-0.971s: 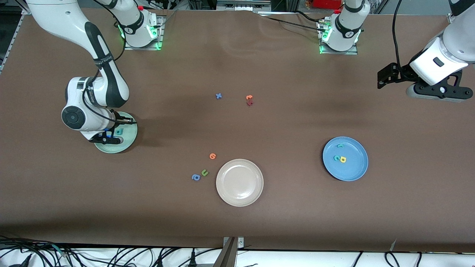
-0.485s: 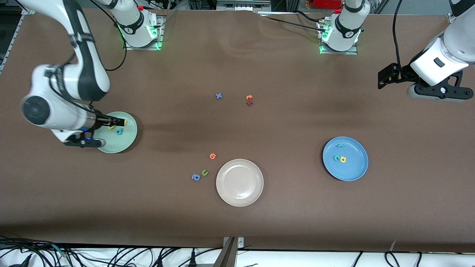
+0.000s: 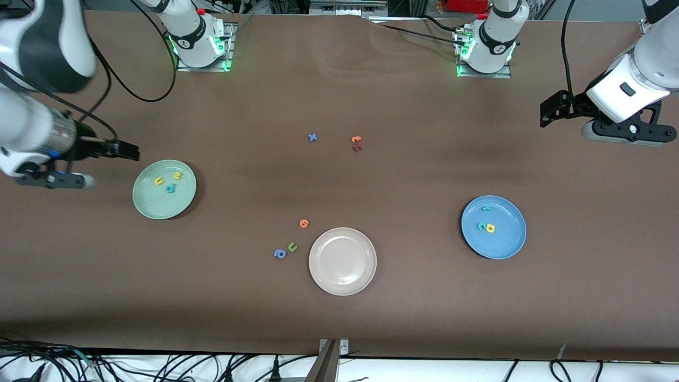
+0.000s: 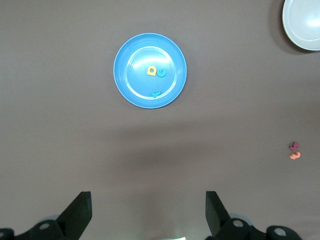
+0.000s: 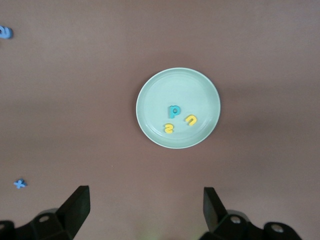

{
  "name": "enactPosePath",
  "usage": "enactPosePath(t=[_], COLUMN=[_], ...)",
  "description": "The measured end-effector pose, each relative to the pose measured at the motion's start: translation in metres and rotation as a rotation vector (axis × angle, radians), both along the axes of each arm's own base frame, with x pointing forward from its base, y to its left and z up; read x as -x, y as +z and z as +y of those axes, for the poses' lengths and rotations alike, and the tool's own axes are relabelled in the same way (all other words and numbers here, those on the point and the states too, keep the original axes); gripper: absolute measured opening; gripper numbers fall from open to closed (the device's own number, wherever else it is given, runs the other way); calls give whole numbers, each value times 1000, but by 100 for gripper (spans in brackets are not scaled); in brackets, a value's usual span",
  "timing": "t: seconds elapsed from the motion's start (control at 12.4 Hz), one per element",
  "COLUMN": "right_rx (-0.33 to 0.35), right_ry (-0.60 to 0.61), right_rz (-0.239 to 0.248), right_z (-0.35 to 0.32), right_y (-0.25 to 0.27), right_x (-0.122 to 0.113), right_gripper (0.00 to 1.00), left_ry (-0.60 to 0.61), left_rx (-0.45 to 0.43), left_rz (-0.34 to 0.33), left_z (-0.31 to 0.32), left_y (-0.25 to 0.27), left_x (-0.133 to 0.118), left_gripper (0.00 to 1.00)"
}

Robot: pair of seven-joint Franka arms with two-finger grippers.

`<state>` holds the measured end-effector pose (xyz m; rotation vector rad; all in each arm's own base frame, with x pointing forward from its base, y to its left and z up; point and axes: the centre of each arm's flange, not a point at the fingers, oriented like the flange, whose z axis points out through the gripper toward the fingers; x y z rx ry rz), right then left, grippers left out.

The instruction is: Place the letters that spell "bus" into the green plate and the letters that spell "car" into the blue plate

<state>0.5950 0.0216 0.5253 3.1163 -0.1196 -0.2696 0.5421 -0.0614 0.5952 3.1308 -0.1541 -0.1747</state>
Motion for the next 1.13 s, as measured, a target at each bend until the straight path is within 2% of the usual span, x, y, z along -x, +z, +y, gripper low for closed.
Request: enactPosePath(t=[0.32,0.65,1.13], right_rx=[4,5,-34], right_ry=[-21,-34,-37], right_rz=[-26,-40,-60], right_z=[-16,-24,-35], right_y=[34,44,57], right_x=[-1,0,5], right_gripper=[100,100,100], left_ry=[-6,0,7], left_rx=[0,0,-9], left_rz=[0,0,-1], left_z=[-3,0,5], left_y=[0,0,0], left_x=[0,0,-1], left_gripper=[100,100,100])
